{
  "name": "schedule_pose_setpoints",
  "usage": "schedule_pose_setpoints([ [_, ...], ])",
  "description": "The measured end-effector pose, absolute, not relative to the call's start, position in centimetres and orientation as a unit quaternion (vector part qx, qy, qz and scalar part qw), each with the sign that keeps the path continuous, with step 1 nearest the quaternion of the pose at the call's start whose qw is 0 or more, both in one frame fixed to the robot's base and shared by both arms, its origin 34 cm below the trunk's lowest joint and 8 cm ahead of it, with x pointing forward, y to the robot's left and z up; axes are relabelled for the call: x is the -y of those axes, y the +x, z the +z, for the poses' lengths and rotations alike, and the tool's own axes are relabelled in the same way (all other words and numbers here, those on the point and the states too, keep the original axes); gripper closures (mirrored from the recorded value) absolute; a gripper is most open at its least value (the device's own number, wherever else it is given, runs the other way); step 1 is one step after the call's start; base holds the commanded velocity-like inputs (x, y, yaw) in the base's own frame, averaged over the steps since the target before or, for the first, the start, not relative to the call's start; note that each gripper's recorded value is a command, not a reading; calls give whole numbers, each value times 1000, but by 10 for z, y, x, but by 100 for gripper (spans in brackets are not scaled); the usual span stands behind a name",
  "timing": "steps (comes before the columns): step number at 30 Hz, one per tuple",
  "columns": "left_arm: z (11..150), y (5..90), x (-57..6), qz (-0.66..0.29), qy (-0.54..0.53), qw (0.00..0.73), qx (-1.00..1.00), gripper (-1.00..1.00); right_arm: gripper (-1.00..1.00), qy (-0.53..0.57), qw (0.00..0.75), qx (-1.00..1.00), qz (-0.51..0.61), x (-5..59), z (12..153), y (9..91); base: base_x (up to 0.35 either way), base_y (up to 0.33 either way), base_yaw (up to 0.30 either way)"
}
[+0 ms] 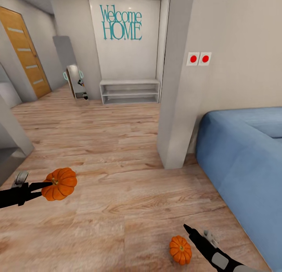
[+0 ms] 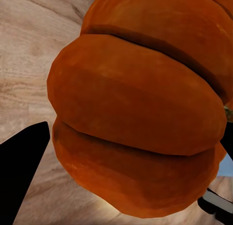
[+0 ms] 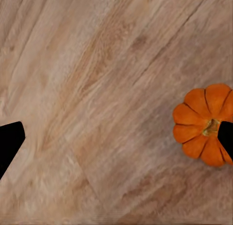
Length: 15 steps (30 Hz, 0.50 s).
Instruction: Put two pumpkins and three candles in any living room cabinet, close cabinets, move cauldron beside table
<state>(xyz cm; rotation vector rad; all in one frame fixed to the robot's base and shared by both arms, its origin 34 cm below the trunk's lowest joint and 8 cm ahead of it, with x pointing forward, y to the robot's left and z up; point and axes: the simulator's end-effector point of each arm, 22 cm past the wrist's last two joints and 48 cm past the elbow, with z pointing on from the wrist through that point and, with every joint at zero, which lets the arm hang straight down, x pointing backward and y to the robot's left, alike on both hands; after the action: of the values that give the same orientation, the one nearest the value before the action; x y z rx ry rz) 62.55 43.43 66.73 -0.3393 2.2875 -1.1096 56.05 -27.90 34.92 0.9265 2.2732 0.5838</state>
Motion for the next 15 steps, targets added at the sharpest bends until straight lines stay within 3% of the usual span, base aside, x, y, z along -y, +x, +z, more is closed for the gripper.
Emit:
schedule_pose_setpoints([
  [15,635,619,-434,-415,-127,285,-855,100,-100,337,326,-844,260,313,333,548,0,0,0],
])
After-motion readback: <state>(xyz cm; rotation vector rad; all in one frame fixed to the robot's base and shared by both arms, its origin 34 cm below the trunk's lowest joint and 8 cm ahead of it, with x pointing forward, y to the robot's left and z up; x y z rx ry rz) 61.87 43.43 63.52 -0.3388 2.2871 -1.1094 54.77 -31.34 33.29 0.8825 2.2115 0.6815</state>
